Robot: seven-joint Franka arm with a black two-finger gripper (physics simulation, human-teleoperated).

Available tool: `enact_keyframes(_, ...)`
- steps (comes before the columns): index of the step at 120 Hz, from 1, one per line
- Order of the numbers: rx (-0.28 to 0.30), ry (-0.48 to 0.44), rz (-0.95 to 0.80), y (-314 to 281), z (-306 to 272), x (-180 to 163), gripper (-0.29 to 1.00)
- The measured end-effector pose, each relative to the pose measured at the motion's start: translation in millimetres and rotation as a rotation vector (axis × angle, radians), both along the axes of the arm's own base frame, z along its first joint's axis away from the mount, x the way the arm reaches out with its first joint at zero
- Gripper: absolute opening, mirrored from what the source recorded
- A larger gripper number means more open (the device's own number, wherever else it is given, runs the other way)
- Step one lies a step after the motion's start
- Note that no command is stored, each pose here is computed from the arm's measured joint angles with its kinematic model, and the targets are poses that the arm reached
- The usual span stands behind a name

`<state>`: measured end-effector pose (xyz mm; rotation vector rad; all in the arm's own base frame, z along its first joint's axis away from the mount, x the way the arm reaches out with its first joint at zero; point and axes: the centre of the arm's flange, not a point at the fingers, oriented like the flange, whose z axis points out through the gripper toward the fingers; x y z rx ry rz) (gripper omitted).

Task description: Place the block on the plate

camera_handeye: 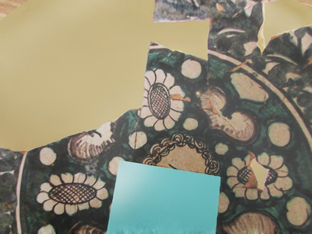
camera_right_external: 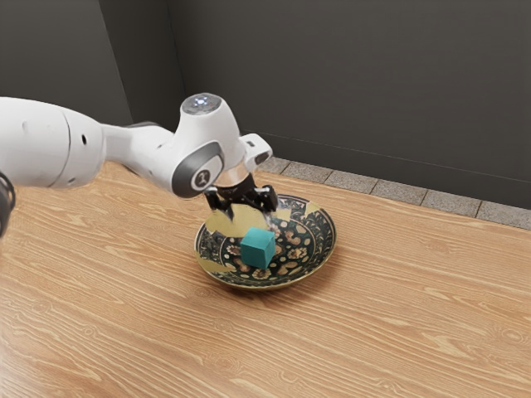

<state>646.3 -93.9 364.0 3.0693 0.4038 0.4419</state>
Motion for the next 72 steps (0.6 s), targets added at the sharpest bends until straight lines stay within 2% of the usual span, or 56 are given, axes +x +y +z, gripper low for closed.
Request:
enact_keyframes(14,0.003,-0.006,-0.010,3,47,-12,0.65)
enact_keyframes(42,0.045,0.096,-0.099,14,105,-53,0.69)
enact_keyframes(72,0.039,0.173,-0.200,37,180,-54,0.70)
